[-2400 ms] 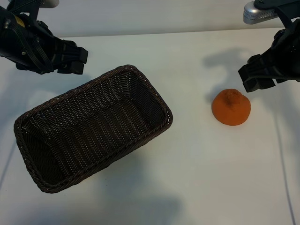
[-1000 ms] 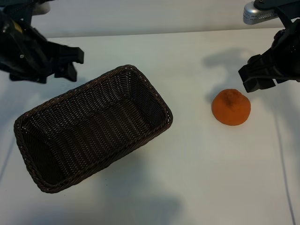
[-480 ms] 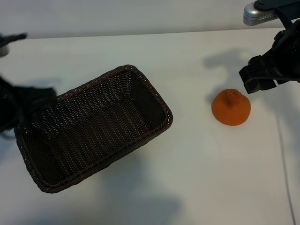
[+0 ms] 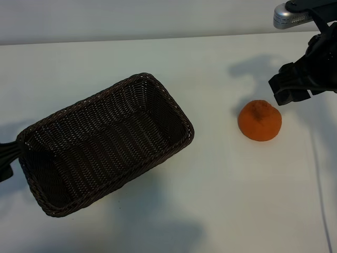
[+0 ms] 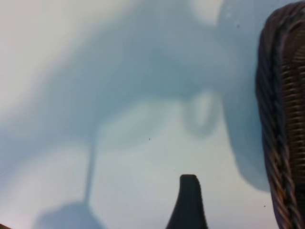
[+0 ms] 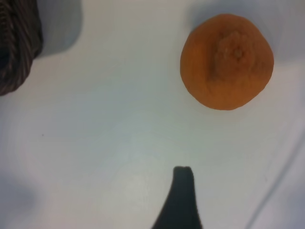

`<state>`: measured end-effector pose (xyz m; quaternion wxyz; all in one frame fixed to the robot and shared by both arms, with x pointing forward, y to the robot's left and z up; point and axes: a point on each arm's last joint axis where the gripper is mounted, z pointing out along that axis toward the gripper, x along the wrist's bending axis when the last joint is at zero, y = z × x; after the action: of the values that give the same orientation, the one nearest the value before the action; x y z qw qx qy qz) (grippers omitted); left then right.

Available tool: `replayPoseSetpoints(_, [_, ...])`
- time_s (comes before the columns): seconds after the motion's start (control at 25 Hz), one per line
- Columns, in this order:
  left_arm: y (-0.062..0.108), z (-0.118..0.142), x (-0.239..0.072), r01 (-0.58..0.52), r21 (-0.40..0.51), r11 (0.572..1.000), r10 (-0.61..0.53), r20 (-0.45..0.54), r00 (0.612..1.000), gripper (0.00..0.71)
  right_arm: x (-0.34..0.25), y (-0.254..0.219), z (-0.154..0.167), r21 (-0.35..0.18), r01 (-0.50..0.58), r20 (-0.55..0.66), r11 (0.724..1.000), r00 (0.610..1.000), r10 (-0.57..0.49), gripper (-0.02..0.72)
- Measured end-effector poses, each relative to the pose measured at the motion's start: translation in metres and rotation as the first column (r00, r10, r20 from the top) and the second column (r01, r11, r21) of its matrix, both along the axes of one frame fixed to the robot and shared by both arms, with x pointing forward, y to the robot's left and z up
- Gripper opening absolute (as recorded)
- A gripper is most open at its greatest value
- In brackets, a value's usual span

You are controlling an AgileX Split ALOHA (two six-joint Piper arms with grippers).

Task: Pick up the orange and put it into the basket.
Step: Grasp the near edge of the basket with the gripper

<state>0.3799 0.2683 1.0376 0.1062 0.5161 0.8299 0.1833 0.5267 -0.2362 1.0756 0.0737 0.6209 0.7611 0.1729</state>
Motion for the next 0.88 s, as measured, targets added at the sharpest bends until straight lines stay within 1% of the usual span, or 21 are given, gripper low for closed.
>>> replayPoseSetpoints(0.28, [-0.007,-0.012,0.015,-0.003,0.012,1.0,0.003,-0.022,1.0,0.592,0.0,0.0,0.0,0.001,0.0,0.0,1.0,1.0,0.0,0.596])
replayPoseSetpoints(0.52, [-0.012,-0.022,0.025,0.0,0.003,1.0,0.0,-0.028,1.0,0.592,0.0,0.0,0.0,0.001,0.0,-0.002,1.0,1.0,0.0,0.596])
replayPoseSetpoints(0.64, [-0.009,-0.026,0.032,-0.028,-0.012,1.0,0.028,-0.027,0.999,0.592,0.0,0.0,0.0,0.003,0.0,-0.003,1.0,1.0,0.0,0.596])
replayPoseSetpoints(0.88, [-0.001,-0.032,0.039,-0.048,-0.09,0.995,0.044,-0.049,0.998,0.592,0.0,0.0,0.0,0.003,-0.001,-0.004,1.0,1.0,0.001,0.596])
